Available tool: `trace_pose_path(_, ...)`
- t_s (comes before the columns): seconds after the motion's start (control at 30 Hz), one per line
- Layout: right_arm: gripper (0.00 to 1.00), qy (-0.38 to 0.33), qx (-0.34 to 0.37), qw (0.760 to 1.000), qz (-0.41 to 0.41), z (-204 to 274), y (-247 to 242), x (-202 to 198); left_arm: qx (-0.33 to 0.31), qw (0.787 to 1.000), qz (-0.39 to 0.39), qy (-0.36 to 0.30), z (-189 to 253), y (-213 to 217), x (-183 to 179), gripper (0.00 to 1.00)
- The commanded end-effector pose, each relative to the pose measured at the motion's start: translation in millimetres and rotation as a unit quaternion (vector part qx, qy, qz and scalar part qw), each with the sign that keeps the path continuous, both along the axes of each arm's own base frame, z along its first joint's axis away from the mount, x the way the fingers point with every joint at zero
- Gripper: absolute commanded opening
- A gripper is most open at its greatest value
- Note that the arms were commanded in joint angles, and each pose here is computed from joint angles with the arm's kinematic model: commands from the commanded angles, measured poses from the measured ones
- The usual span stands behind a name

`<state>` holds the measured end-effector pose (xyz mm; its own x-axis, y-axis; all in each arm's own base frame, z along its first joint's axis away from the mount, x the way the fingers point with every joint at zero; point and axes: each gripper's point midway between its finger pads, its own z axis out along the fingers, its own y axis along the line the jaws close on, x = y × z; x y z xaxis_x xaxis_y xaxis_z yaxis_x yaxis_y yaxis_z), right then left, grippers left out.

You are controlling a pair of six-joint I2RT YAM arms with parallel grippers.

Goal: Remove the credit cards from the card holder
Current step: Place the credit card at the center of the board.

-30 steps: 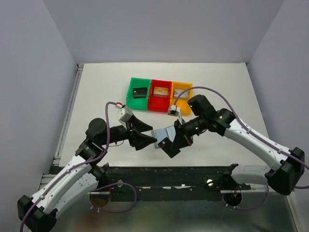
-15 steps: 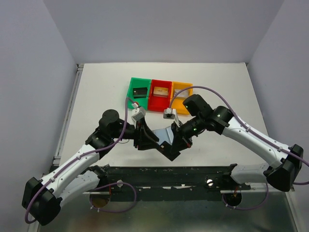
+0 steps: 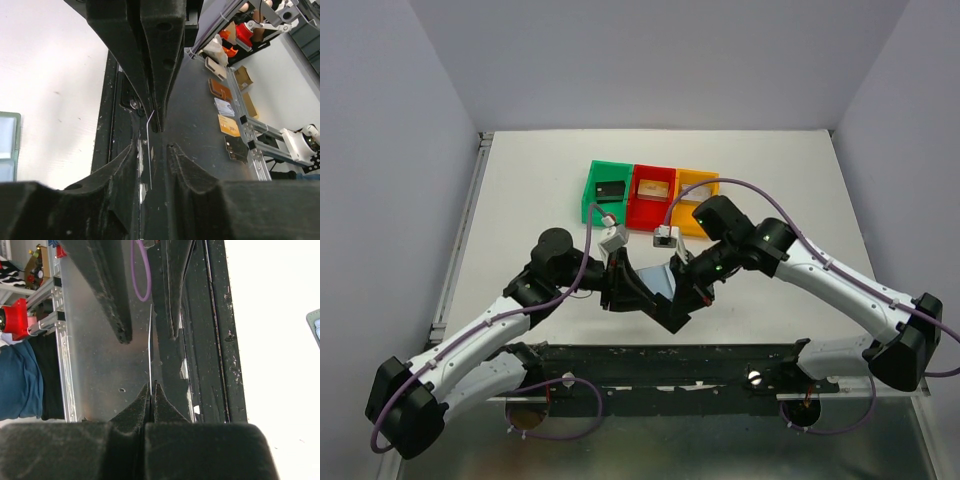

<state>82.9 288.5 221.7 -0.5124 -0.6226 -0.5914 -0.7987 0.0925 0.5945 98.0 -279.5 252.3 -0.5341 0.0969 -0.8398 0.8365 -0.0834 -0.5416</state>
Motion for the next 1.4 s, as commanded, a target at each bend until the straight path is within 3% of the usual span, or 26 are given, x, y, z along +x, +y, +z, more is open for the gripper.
trace_pose_path(0.0,0.0,-0.013,0.0,1.0,0.001,7.5,2.5,1.4,-0.002,1.0,-0.022,-0.004,-1.7,-2.2,-7.4,0.38)
trace_pose_path(0.33,0.0,-0.014,-0.001,1.0,0.003,7.3,2.2,0.7,0.0,1.0,-0.029,0.0,-2.9,-3.9,-9.5,0.06)
trace_pose_path(0.37,0.04,-0.013,0.0,1.0,0.003,8.1,2.4,0.3,0.0,1.0,-0.03,0.001,-2.8,-3.9,-10.2,0.02)
trace_pose_path(0.53,0.46,-0.041,-0.001,0.999,-0.036,15.2,0.5,10.4,0.004,1.0,-0.01,-0.006,-2.2,-1.7,-6.9,0.0)
trace_pose_path(0.7,0.51,-0.092,-0.003,0.986,-0.142,35.9,-18.3,43.0,0.04,0.994,0.105,-0.006,-10.6,18.1,30.9,0.0)
trace_pose_path(0.83,0.51,-0.151,-0.008,0.951,-0.269,46.0,-47.0,82.6,0.069,0.962,0.262,0.035,-22.1,60.3,87.9,0.0)
trace_pose_path(0.97,0.54,-0.207,0.008,0.909,-0.362,43.8,-67.5,105.2,0.094,0.898,0.42,0.09,-35.6,116.5,141.8,0.0)
trace_pose_path(1.1,0.58,-0.202,0.011,0.889,-0.41,30.0,-77.2,110.1,0.086,0.849,0.502,0.14,-45.6,152.3,180.6,0.0)
trace_pose_path(1.23,0.58,-0.163,0.009,0.904,-0.395,7.6,-70.6,98.4,0.098,0.823,0.54,0.146,-51.2,176.8,209.5,0.0)
trace_pose_path(1.37,0.58,-0.134,0.026,0.914,-0.382,-10.1,-63.6,87.6,0.136,0.834,0.509,0.162,-59.8,181.9,223.7,0.0)
